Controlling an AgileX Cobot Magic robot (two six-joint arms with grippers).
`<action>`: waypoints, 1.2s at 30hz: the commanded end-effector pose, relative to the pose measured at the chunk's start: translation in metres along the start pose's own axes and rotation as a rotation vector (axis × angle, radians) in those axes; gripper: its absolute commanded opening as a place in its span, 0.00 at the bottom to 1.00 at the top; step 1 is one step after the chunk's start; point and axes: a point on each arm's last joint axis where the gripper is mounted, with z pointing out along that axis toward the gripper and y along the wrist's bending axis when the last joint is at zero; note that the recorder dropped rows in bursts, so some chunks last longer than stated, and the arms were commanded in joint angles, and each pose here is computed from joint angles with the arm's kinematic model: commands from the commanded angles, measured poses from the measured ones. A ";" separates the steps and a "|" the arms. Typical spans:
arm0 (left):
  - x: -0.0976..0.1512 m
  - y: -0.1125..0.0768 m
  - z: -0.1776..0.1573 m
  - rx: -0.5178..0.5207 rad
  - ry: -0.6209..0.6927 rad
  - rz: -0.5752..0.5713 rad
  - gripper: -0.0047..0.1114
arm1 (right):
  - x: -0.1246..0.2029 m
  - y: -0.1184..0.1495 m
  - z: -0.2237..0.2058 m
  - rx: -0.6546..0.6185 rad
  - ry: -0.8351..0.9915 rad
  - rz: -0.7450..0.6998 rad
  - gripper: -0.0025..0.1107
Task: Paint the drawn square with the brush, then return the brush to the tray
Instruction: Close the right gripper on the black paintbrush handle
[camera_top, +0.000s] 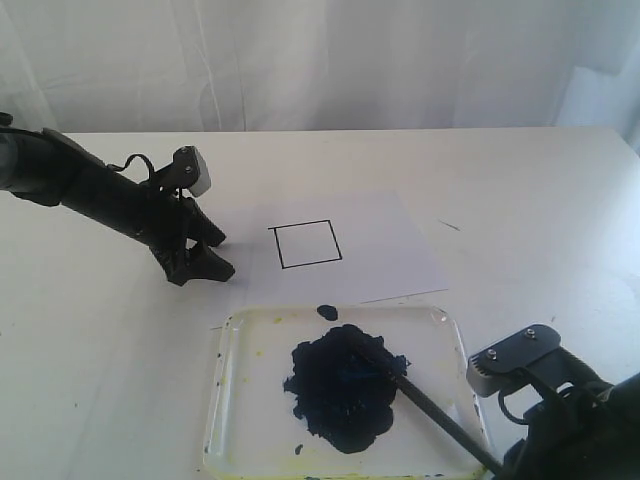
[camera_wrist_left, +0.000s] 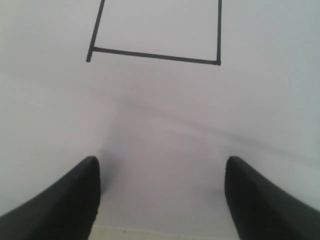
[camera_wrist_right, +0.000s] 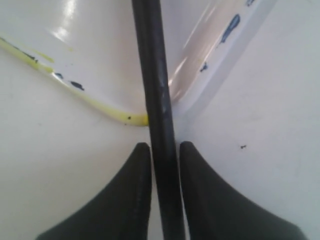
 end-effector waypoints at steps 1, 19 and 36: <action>0.009 -0.004 0.008 0.045 0.021 -0.011 0.66 | -0.003 0.002 -0.002 -0.026 0.011 -0.019 0.19; 0.009 -0.004 0.008 0.045 0.021 -0.011 0.66 | -0.009 0.007 -0.011 -0.102 0.099 -0.074 0.02; 0.009 -0.005 0.008 0.050 0.025 -0.009 0.66 | -0.048 -0.001 -0.044 -0.039 0.163 -0.069 0.02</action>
